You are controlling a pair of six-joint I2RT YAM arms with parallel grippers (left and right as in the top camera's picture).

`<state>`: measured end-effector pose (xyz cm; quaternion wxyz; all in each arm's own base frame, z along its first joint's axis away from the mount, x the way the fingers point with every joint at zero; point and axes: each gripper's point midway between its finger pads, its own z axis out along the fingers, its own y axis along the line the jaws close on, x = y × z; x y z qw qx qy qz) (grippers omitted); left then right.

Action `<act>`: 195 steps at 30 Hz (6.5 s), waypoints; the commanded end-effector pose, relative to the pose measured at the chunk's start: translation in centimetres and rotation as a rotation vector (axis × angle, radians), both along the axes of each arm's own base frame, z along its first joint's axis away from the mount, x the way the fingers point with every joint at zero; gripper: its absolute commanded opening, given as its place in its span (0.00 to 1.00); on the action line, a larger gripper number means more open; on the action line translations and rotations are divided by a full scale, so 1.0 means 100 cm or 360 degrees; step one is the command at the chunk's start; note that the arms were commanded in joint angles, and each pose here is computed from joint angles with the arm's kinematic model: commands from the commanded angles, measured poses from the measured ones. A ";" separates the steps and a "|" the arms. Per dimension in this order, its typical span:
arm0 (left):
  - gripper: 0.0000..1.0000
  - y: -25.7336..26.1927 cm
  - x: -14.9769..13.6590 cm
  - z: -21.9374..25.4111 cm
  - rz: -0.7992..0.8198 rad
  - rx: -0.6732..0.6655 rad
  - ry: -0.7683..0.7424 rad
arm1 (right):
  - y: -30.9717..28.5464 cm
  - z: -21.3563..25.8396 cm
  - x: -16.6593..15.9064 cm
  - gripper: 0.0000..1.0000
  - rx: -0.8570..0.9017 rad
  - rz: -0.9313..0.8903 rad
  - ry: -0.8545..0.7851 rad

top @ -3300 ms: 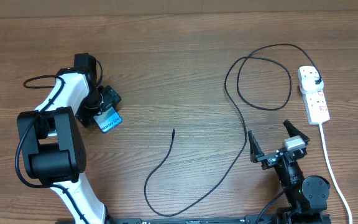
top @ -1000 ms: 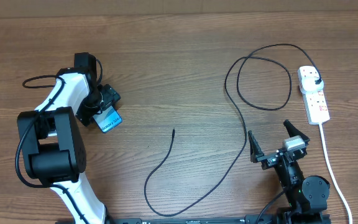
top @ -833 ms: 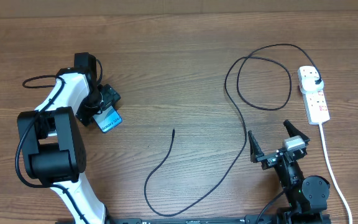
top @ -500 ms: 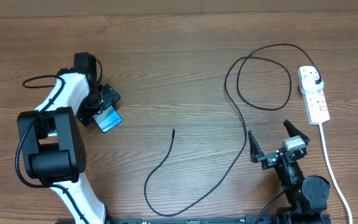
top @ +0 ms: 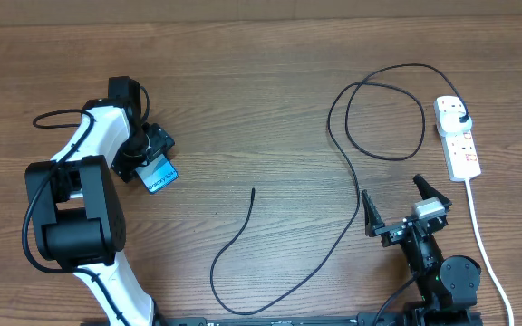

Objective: Plug charger to phone and switch on socket

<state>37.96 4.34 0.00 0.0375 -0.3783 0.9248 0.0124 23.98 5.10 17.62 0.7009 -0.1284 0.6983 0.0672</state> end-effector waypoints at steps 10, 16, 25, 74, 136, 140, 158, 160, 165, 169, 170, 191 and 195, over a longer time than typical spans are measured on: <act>0.88 0.003 -0.007 -0.010 0.0020 0.0034 0.0054 | -0.002 -0.002 0.001 1.00 -0.0006 -0.0019 -0.0006; 0.88 0.003 -0.007 -0.010 0.0020 0.0034 0.0054 | -0.002 -0.002 0.001 1.00 -0.0006 -0.0019 -0.0006; 0.86 0.003 -0.007 -0.010 0.0021 0.0033 0.0056 | -0.002 -0.002 0.001 1.00 -0.0006 -0.0019 -0.0005; 0.04 0.001 -0.004 -0.008 0.0002 0.0016 0.0039 | -0.002 -0.002 0.001 1.00 -0.0006 -0.0019 -0.0006; 0.04 -0.176 0.013 0.246 0.0180 -0.2242 0.0136 | -0.002 -0.002 0.001 1.00 -0.0006 -0.0019 -0.0006; 0.04 -0.176 0.012 0.244 0.0178 -0.2217 0.0140 | -0.002 -0.002 0.001 1.00 -0.0006 -0.0019 -0.0006; 0.04 -0.179 0.011 0.242 0.0161 -0.2199 0.0142 | -0.002 -0.002 0.001 1.00 -0.0006 -0.0019 -0.0006; 0.04 -0.179 0.011 0.241 0.0159 -0.2193 0.0141 | -0.002 -0.002 0.001 1.00 -0.0006 -0.0019 -0.0006; 0.04 -0.177 0.011 0.237 0.0157 -0.2155 0.0142 | -0.002 -0.002 0.001 1.00 -0.0006 -0.0019 -0.0006; 0.04 -0.176 0.010 0.229 0.0151 -0.2075 0.0150 | -0.002 -0.002 0.001 1.00 -0.0006 -0.0019 -0.0006; 0.04 -0.177 0.010 0.229 0.0148 -0.2077 0.0153 | -0.002 -0.002 0.001 1.00 -0.0006 -0.0019 -0.0006; 0.04 -0.179 0.009 0.230 0.0141 -0.2080 0.0158 | -0.002 -0.002 0.001 1.00 -0.0006 -0.0019 -0.0006; 0.04 -0.181 0.008 0.230 0.0135 -0.2080 0.0163 | -0.002 -0.002 0.001 1.00 -0.0006 -0.0019 -0.0006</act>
